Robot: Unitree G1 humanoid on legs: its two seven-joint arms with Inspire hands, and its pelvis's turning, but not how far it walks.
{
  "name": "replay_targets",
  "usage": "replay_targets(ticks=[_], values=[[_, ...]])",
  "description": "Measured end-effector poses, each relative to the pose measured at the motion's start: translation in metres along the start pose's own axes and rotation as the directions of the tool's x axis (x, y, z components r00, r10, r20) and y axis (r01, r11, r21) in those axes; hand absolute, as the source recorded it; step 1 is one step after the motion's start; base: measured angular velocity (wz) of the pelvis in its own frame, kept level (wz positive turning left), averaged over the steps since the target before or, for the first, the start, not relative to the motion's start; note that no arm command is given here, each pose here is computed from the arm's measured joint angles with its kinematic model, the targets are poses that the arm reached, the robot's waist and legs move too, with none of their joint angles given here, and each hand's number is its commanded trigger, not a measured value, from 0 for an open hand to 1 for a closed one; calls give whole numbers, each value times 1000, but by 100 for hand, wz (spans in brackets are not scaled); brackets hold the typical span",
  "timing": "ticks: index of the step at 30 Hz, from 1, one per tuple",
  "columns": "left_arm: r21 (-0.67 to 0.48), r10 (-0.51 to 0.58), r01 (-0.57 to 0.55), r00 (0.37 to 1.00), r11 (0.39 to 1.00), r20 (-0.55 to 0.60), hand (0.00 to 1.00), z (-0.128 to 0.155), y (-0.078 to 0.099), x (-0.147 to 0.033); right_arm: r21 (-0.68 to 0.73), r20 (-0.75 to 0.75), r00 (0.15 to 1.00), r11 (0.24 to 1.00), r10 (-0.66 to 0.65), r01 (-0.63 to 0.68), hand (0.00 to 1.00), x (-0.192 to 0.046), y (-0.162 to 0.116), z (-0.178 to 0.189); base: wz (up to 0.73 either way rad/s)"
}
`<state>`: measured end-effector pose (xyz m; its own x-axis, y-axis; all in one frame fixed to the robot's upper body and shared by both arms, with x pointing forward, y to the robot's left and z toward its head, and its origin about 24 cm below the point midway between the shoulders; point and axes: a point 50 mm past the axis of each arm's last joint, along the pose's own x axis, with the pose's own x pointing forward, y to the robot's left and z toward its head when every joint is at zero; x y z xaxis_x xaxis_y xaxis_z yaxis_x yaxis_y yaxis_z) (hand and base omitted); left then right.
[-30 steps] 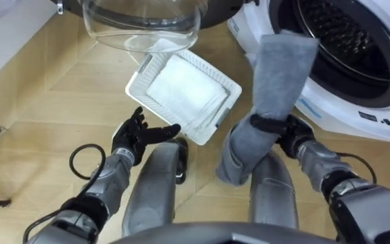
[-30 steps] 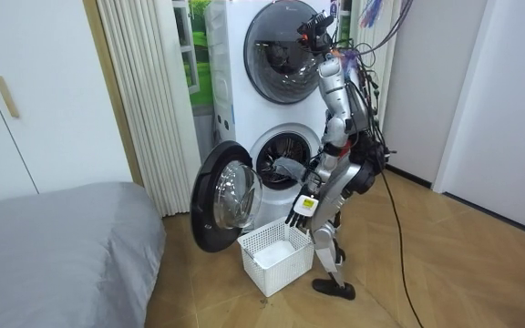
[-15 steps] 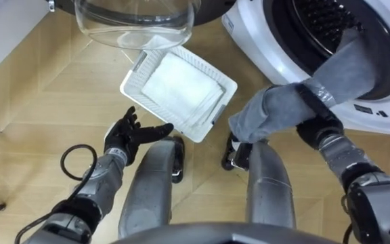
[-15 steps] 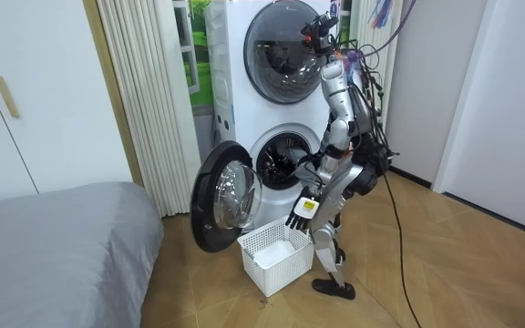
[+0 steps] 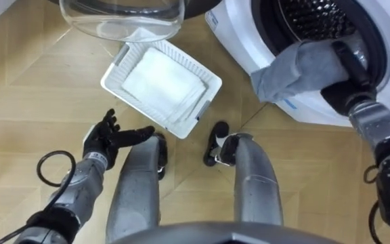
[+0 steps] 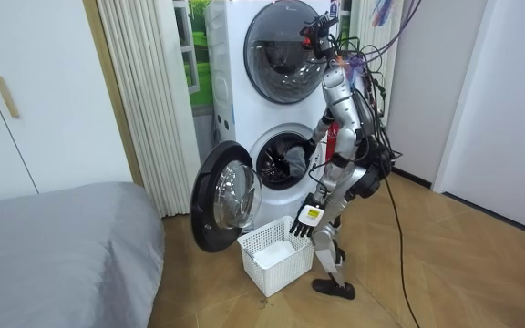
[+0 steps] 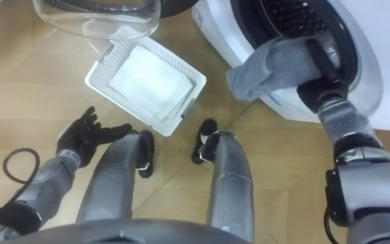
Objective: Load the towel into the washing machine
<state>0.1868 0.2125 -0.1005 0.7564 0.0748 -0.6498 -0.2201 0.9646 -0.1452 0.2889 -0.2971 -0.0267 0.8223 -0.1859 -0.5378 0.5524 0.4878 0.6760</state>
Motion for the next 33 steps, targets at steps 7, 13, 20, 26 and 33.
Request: replay_targets(ticks=[7, 13, 20, 26, 33], values=[[-19, 22, -21, 999, 1000, 36, 0, 3, -3, -5, 47, 2, 1000, 999, -9, 9, 100, 7, 33, 12, 3], [-36, 65, -63, 997, 997, 44, 0, 4, -2, -6, 103, 3, 998, 993, -64, 63, 0, 9, 52, 19, 1], [-25, 71, -69, 996, 997, 53, 0, 3, -10, -6, 240, 9, 987, 958, -163, 157, 0, 7, 52, 29, 9], [-52, 50, -46, 994, 998, 97, 0, 11, -24, -7, 383, 32, 965, 895, -260, 228, 0, 5, 56, 41, 6], [-22, 24, -21, 993, 1000, 114, 0, 10, -31, -7, 456, 61, 942, 849, -329, 267, 0, 3, 57, 49, 3]])
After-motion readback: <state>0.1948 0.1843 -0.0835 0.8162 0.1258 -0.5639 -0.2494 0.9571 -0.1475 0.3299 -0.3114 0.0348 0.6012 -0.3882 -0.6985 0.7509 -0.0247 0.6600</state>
